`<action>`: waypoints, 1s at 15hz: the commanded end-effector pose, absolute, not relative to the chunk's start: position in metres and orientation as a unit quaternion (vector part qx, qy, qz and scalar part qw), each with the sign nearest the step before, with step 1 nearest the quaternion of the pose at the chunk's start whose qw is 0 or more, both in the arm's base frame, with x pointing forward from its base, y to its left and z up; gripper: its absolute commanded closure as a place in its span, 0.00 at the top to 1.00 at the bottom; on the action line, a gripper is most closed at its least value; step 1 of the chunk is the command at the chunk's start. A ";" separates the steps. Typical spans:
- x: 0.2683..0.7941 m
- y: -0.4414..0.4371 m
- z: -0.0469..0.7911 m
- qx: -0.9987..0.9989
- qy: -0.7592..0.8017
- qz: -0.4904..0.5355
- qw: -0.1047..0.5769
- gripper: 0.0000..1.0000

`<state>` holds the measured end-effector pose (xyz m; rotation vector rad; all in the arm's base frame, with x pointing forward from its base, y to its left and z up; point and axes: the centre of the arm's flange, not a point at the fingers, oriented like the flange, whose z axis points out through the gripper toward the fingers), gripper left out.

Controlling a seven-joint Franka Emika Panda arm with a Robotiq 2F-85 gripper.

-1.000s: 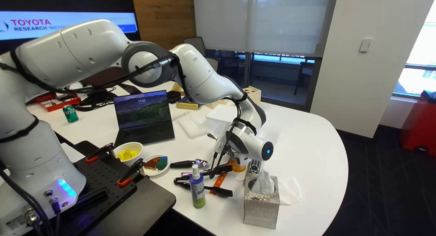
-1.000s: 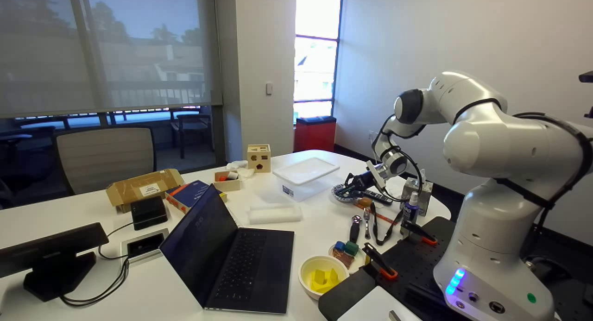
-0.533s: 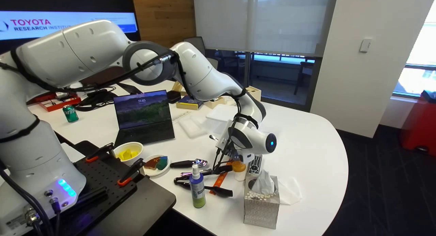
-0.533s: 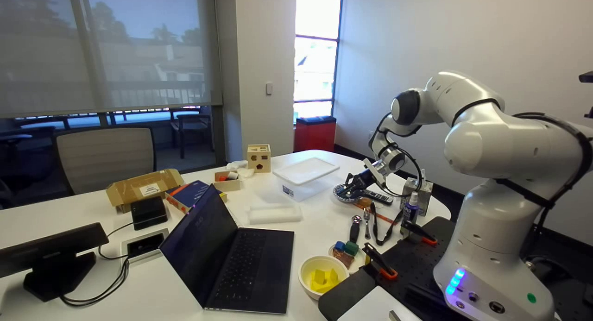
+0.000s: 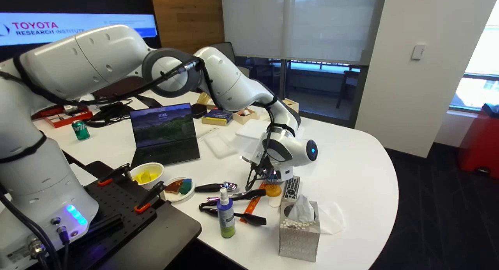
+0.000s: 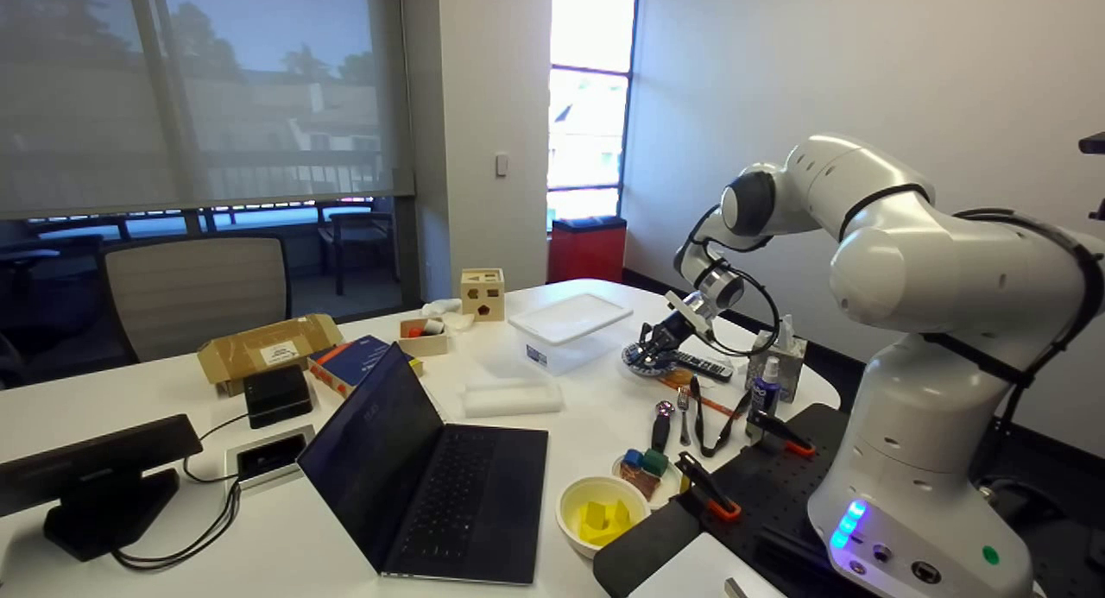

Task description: Use the spoon to stir the bowl

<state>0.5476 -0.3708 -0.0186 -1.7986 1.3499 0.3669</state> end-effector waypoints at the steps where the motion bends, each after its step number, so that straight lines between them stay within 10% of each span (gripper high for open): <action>1: 0.565 -0.374 -0.004 -0.735 0.532 0.123 0.403 0.02; 15: 0.572 -0.357 -0.021 -0.692 0.453 -0.009 0.561 0.02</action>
